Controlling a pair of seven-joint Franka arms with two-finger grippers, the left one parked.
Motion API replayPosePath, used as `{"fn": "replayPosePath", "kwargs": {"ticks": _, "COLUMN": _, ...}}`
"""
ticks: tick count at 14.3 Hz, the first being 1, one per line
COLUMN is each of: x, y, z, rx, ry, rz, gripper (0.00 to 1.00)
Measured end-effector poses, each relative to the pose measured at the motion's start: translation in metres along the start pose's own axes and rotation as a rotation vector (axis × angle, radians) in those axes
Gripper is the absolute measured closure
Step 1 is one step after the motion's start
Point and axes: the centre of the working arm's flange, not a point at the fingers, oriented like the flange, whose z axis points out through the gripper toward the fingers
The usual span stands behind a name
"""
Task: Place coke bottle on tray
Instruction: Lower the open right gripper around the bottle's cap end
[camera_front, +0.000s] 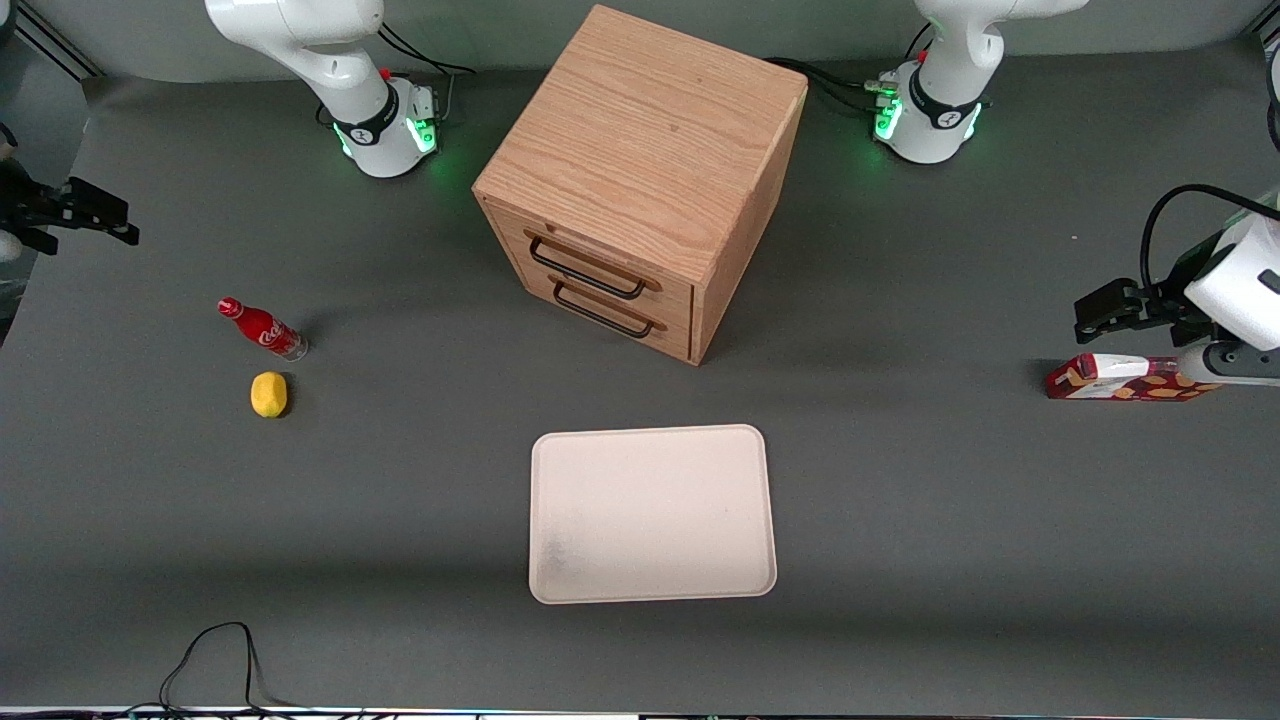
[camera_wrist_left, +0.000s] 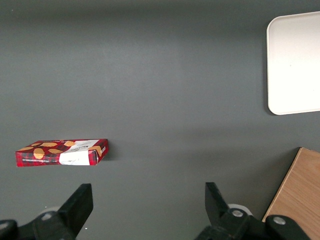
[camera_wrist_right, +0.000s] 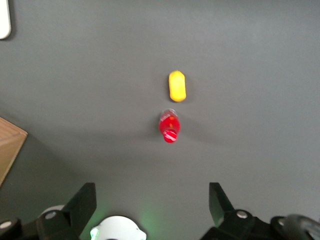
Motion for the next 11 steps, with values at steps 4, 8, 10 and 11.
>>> {"fn": "replayPosePath", "kwargs": {"ticks": 4, "x": -0.01, "y": 0.02, "z": 0.013, "rx": -0.003, "ry": 0.003, "rz": -0.028, "gripper": 0.0}}
{"fn": "replayPosePath", "kwargs": {"ticks": 8, "x": -0.015, "y": 0.018, "z": 0.047, "rx": -0.002, "ry": 0.031, "rz": -0.04, "gripper": 0.0}}
{"fn": "replayPosePath", "kwargs": {"ticks": 10, "x": -0.014, "y": 0.02, "z": 0.077, "rx": 0.0, "ry": 0.042, "rz": -0.039, "gripper": 0.0}}
{"fn": "replayPosePath", "kwargs": {"ticks": 11, "x": -0.015, "y": 0.023, "z": 0.093, "rx": 0.003, "ry": 0.048, "rz": -0.032, "gripper": 0.0}}
